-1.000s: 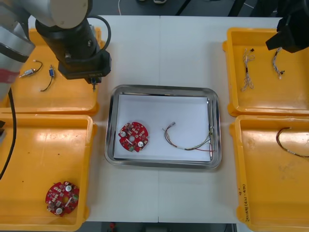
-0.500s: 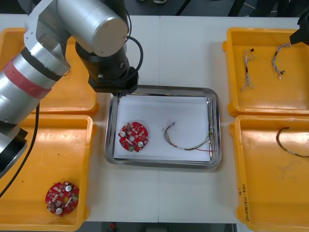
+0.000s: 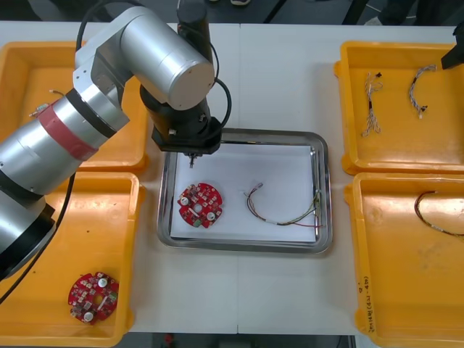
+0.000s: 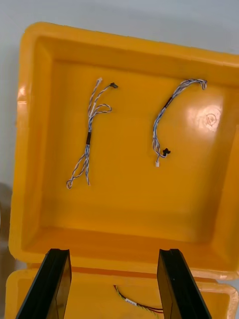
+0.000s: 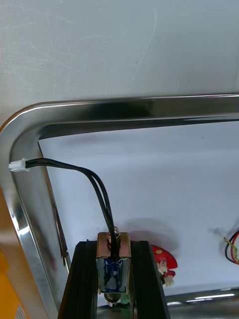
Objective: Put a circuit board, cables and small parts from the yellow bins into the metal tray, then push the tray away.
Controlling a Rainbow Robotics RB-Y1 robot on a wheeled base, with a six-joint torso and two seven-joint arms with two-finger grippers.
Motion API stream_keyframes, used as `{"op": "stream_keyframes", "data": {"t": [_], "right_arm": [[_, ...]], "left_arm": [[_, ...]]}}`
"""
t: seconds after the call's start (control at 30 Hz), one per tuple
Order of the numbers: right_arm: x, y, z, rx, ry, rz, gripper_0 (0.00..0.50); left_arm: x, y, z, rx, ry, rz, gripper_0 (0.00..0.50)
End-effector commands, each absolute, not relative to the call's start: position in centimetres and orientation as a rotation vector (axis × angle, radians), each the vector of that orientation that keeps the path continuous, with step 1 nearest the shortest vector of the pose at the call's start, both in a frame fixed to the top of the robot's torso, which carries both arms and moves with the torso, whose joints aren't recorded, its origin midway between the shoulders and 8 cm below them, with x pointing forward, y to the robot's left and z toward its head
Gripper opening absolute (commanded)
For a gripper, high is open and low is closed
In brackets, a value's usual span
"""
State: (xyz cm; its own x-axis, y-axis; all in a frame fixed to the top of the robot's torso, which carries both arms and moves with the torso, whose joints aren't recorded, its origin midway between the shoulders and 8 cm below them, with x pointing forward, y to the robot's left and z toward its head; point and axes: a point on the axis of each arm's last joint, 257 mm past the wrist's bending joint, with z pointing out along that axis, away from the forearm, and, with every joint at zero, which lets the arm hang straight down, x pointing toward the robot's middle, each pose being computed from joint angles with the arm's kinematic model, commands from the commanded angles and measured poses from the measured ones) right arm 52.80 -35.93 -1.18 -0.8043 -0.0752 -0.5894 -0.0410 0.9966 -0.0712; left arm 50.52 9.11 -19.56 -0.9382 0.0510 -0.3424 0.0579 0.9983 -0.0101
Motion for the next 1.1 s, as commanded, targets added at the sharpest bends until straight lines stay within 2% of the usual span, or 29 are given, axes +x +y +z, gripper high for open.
{"op": "stream_keyframes", "data": {"t": [0.03, 0.2, 0.6, 0.67, 0.7, 0.83, 0.93, 1.1], "right_arm": [[54.5, -34.5, 2.4, -0.03, 2.458, -0.029, 0.5], [55.3, -34.3, 1.1, -0.009, 2.516, -0.063, 0.5], [56.5, -33.2, -1.6, 0.071, 2.624, -0.025, 0.5], [56.8, -33.0, -2.2, 0.085, 2.641, -0.017, 0.5], [57.3, -32.8, -2.3, 0.093, 2.635, -0.012, 0.5], [58.6, -32.6, -2.8, 0.11, 2.614, -0.009, 0.5], [59.5, -32.3, -3.4, 0.117, 2.599, -0.005, 0.5], [60.9, -31.5, -4.0, 0.133, 2.582, 0.02, 0.5]], "left_arm": [[51.5, 7.3, -18.8, 0.085, 2.747, -0.034, 0.001], [52.3, 7.7, -19.7, 0.076, 2.744, -0.024, 0.001], [52.7, 7.7, -20.5, 0.081, 2.731, -0.014, 0.004], [52.7, 7.7, -20.5, 0.079, 2.731, -0.015, 0.061], [52.7, 7.7, -20.6, 0.08, 2.733, -0.013, 0.108], [52.7, 7.7, -20.6, 0.066, 2.734, -0.019, 0.363], [52.7, 7.8, -20.5, 0.06, 2.733, -0.017, 0.5], [52.8, 7.8, -20.5, 0.053, 2.731, -0.015, 0.5]]}}
